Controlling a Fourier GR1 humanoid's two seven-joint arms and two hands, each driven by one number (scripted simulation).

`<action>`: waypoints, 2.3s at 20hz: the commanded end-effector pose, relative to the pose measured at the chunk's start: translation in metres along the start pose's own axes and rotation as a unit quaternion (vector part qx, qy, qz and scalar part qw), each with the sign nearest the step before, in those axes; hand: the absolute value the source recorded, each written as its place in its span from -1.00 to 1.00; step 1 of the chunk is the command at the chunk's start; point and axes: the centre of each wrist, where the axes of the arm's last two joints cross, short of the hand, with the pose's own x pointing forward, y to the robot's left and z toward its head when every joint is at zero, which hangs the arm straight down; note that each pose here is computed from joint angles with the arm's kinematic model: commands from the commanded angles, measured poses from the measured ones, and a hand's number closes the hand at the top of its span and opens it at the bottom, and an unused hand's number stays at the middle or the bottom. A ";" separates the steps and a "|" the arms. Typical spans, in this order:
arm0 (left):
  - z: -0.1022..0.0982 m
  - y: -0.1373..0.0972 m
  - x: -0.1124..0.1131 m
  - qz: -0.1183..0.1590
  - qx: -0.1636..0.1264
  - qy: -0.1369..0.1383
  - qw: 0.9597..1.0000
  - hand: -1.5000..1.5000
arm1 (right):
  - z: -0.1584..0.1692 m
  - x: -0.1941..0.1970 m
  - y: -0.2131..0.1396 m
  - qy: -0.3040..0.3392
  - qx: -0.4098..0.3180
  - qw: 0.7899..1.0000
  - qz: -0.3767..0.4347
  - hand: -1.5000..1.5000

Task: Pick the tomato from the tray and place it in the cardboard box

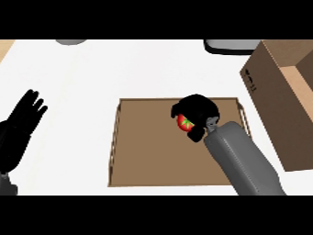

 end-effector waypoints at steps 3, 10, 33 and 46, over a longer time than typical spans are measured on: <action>0.010 0.004 -0.009 0.004 0.011 0.000 1.000 0.00 | 0.012 -0.008 0.017 -0.036 -0.020 0.999 0.019 1.00; -0.006 -0.012 -0.002 0.004 0.002 0.000 1.000 0.00 | -0.007 -0.028 -0.004 0.147 -0.065 0.984 -0.083 1.00; -0.004 -0.001 0.011 -0.002 0.005 0.008 1.000 0.00 | 0.032 0.021 -0.153 0.358 -0.374 0.848 -0.115 1.00; -0.004 0.005 0.002 0.007 0.003 -0.001 1.000 0.00 | 0.109 -0.008 -0.209 0.483 -0.466 0.732 -0.115 1.00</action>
